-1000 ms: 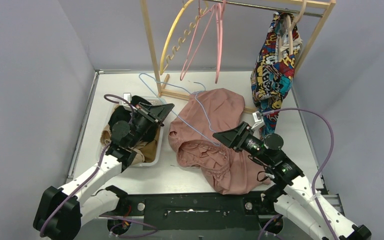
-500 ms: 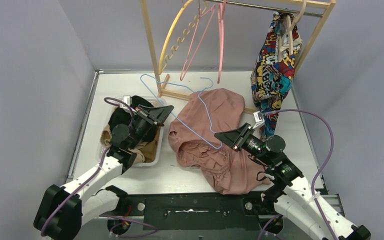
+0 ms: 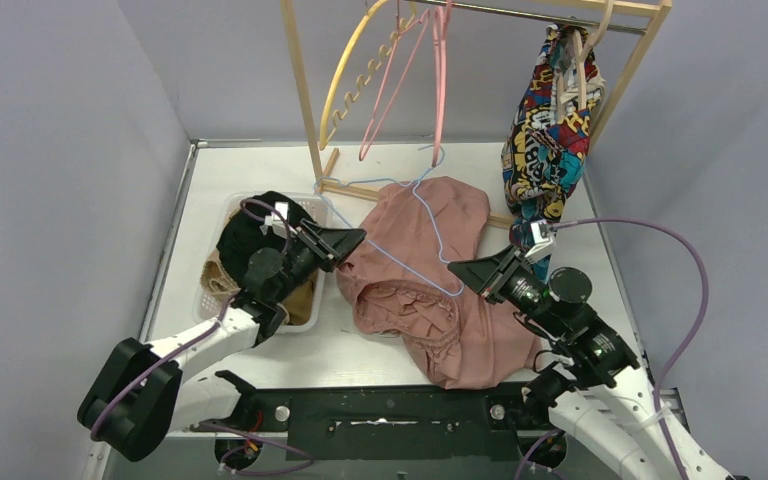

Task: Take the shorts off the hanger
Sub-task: Place the hanger on the clothes rod.

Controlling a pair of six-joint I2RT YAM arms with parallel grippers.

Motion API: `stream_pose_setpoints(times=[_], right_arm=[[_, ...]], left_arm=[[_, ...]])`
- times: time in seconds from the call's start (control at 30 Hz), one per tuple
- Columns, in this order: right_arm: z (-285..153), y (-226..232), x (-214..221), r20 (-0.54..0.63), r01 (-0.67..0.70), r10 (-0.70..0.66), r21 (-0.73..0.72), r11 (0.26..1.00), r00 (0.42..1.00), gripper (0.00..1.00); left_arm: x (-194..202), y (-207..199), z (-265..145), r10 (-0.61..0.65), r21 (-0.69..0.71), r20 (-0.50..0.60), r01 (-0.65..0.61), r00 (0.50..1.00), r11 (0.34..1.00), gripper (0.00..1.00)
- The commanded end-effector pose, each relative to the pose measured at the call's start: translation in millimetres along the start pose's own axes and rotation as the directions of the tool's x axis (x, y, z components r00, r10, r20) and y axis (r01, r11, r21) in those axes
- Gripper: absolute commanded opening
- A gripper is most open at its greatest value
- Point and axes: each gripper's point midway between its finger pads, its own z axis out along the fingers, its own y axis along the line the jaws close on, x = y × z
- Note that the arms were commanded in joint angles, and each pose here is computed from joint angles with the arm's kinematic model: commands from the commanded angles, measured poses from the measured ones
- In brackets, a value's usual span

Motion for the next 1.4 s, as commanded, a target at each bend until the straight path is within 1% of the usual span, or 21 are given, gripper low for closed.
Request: stream_pose_setpoints(times=[0.0,0.1,0.23,0.4,0.6,0.73,0.8,0.83,0.93,1.1,1.23,1.37], right_arm=[[-14,0,-21,0.047,0.092,-0.098,0.117,0.989,0.994,0.00],[-20,-3,-25,0.054,0.105,-0.116,0.163,0.981,0.992,0.00],[-24,-7,-28,0.062,0.114,-0.128,0.196,0.974,0.990,0.00],[-30,-16,-36,0.091,0.130,-0.157,0.253,0.959,0.983,0.00],[-34,-33,-43,0.069,0.182,-0.222,0.370,0.911,0.973,0.00],[-34,-25,-57,0.091,0.229,-0.283,0.383,0.895,0.955,0.00],[-37,-20,-69,0.110,0.259,-0.327,0.402,0.878,0.939,0.00],[-39,-20,-75,0.116,0.282,-0.359,0.419,0.863,0.926,0.00],[-43,-19,-94,0.129,0.341,-0.448,0.477,0.810,0.884,0.00],[-44,-6,-118,0.137,0.425,-0.558,0.509,0.748,0.819,0.00],[-44,8,-129,0.128,0.489,-0.621,0.504,0.712,0.773,0.00],[-44,20,-139,0.136,0.536,-0.672,0.498,0.682,0.728,0.00]], left_arm=[[18,-11,11,0.040,0.037,-0.107,-0.036,0.993,0.999,0.34],[30,-5,17,0.021,0.028,-0.178,-0.016,0.984,0.999,0.42],[46,-2,21,-0.031,0.037,-0.245,0.041,0.969,0.998,0.46],[62,1,25,-0.044,0.038,-0.300,0.058,0.953,0.998,0.48],[76,-2,36,-0.006,0.040,-0.334,0.020,0.942,0.999,0.50],[82,-1,41,0.068,0.021,-0.344,-0.064,0.937,0.998,0.50],[85,7,39,0.094,-0.013,-0.354,-0.105,0.931,0.994,0.50],[83,0,42,0.116,-0.002,-0.348,-0.124,0.930,0.992,0.50],[79,0,40,0.160,-0.016,-0.325,-0.175,0.932,0.984,0.50],[74,0,38,0.241,-0.041,-0.314,-0.267,0.918,0.963,0.50],[69,-4,37,0.294,-0.053,-0.298,-0.323,0.908,0.945,0.50],[65,-5,36,0.304,-0.058,-0.282,-0.333,0.910,0.941,0.50]])
